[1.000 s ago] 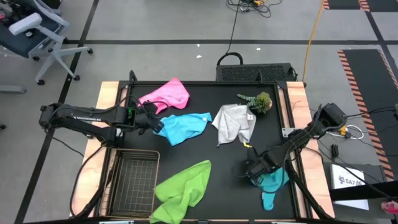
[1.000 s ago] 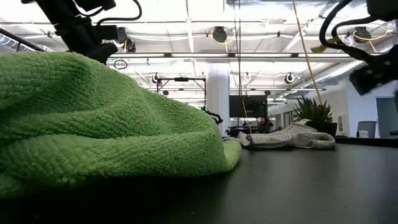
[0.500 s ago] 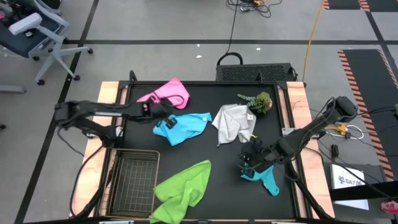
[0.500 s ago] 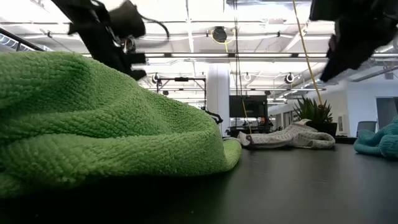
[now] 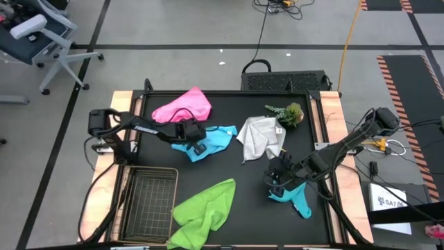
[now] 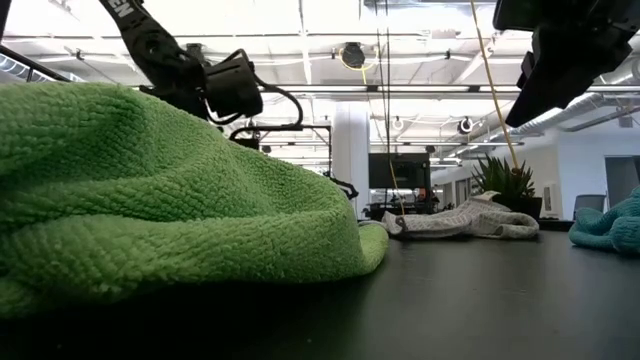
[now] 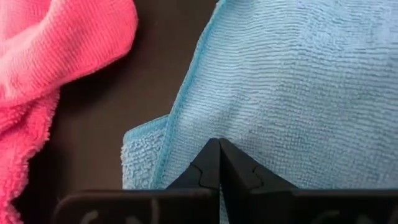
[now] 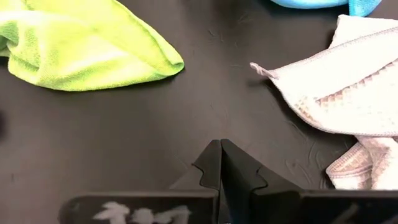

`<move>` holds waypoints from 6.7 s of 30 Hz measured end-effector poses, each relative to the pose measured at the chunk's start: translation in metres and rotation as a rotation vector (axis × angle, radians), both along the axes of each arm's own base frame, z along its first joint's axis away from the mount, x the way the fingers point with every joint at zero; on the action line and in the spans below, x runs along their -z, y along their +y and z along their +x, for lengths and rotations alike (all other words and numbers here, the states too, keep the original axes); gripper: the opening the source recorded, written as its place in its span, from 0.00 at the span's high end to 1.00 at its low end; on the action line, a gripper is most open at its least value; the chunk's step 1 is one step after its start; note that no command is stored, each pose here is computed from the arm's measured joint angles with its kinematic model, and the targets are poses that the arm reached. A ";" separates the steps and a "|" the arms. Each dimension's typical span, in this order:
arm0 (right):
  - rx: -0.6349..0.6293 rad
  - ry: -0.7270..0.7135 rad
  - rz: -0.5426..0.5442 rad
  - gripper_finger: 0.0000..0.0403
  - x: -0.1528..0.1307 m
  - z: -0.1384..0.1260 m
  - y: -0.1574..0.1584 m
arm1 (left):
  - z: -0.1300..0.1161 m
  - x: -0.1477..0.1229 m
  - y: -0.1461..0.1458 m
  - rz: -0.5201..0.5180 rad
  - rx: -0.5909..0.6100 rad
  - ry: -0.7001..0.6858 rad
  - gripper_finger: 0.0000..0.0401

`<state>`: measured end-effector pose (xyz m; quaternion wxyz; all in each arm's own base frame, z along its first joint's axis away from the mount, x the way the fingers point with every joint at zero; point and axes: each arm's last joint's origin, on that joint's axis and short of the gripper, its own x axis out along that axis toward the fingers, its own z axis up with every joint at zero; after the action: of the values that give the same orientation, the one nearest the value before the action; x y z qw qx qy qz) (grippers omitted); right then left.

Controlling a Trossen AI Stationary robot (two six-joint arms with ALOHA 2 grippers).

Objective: Fold microfiber towels
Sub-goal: Adjust the microfiber cloths

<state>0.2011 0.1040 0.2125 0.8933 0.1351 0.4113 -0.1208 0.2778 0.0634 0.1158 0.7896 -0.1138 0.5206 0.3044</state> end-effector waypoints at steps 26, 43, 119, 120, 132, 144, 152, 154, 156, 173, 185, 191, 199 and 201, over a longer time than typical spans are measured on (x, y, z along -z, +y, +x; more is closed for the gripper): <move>-0.179 -0.122 0.081 1.00 0.029 0.070 -0.015 | -0.047 -0.091 -0.059 0.058 -0.035 -0.007 0.99; -0.347 0.165 0.021 1.00 0.071 0.166 -0.004 | -0.061 -0.096 -0.090 0.068 0.005 -0.001 0.99; 0.216 0.839 0.220 1.00 0.028 -0.006 0.065 | -0.058 -0.097 -0.090 0.079 0.007 -0.025 0.95; 0.239 0.861 0.225 1.00 0.025 -0.010 0.064 | -0.058 -0.097 -0.090 0.081 0.006 -0.025 0.95; 0.180 0.547 0.139 1.00 0.005 -0.003 0.056 | -0.018 -0.116 -0.091 0.171 0.249 -0.357 0.97; 0.130 0.471 0.035 1.00 -0.001 0.008 0.038 | 0.025 -0.090 -0.092 0.361 0.542 -0.320 0.96; 0.042 0.287 -0.131 1.00 -0.005 0.042 0.010 | 0.037 -0.102 -0.092 0.373 0.549 -0.140 0.96; -0.010 0.251 -0.170 1.00 -0.007 0.054 -0.002 | 0.041 -0.115 -0.094 0.368 0.540 -0.146 0.96; -0.049 0.218 -0.224 0.98 -0.008 0.066 -0.016 | 0.035 -0.125 -0.095 0.360 0.539 -0.079 0.96; -0.105 0.444 -0.305 0.72 0.044 0.068 -0.072 | 0.003 -0.143 -0.112 0.418 0.338 0.166 0.96; 0.017 0.702 -0.384 0.74 0.044 0.040 -0.087 | 0.017 -0.144 -0.099 0.438 0.270 0.045 0.96; 0.244 0.770 -0.335 0.74 0.031 0.027 -0.097 | 0.022 -0.145 -0.087 0.430 0.222 0.004 0.96; 0.383 0.715 -0.276 0.73 0.023 0.021 -0.116 | 0.023 -0.145 -0.078 0.416 0.198 0.011 0.96; 0.416 0.696 -0.253 0.73 0.020 0.017 -0.122 | 0.023 -0.145 -0.078 0.408 0.202 0.013 0.96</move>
<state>0.2176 -0.0182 0.1921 0.6673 0.0555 0.6343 -0.3864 0.3007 -0.0142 0.2605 0.8193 0.1028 0.4622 0.3234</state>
